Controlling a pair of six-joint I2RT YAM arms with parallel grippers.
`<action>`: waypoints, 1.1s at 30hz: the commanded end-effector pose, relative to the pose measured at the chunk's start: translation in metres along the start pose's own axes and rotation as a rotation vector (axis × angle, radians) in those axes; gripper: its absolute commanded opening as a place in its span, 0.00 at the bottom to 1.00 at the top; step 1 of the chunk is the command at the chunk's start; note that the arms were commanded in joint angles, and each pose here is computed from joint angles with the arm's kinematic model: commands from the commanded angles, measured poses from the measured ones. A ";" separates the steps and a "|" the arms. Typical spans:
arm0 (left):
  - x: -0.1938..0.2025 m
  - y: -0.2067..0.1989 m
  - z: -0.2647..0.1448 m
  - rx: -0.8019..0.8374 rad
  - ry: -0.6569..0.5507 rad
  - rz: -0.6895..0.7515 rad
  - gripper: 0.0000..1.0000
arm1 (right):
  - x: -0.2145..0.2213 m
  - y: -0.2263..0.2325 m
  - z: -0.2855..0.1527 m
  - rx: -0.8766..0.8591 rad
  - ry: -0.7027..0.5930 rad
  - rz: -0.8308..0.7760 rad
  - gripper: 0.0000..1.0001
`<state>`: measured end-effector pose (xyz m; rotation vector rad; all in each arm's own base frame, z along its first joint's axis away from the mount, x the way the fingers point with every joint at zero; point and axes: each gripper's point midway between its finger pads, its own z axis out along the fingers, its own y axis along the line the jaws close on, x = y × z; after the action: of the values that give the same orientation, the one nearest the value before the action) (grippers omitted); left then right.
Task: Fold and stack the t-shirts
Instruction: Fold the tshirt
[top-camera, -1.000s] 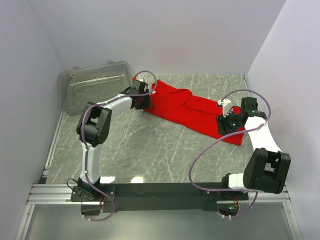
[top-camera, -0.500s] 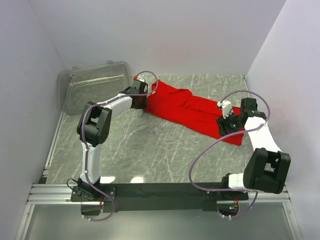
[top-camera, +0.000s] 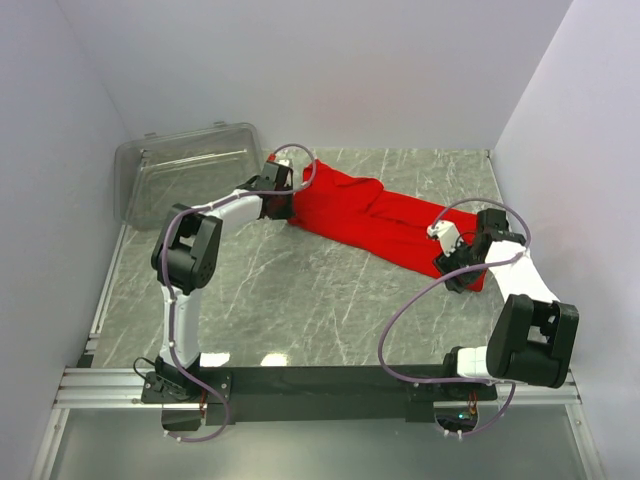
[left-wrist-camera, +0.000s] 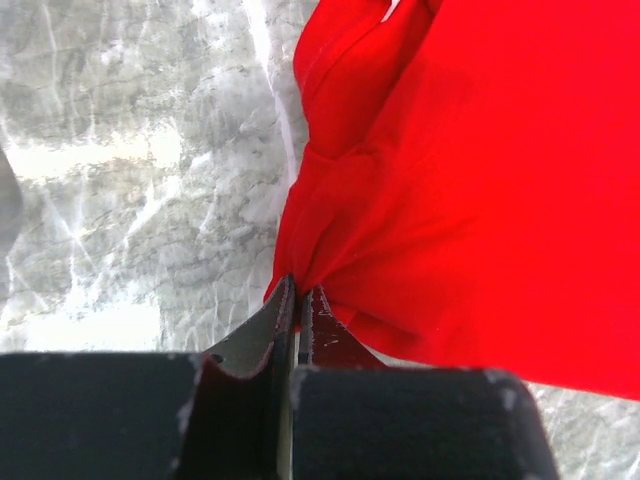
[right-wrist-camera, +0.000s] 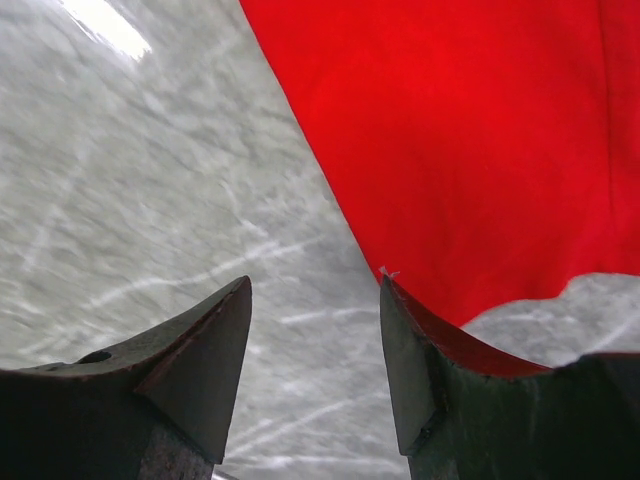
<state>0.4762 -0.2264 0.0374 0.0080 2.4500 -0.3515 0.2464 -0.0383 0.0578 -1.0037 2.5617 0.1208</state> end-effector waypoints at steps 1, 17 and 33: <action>-0.035 -0.012 -0.031 0.062 -0.102 0.003 0.01 | 0.017 -0.007 -0.002 0.043 0.064 -0.086 0.61; -0.036 -0.009 -0.042 0.113 -0.096 -0.019 0.01 | 0.029 -0.036 0.030 0.077 0.168 -0.109 0.60; -0.019 0.002 -0.046 0.127 -0.075 -0.032 0.01 | 0.039 -0.033 0.038 0.071 0.187 -0.138 0.00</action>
<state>0.4569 -0.2097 0.0508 -0.0063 2.4380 -0.4708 0.2529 -0.0773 0.0111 -1.1901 2.6542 -0.0799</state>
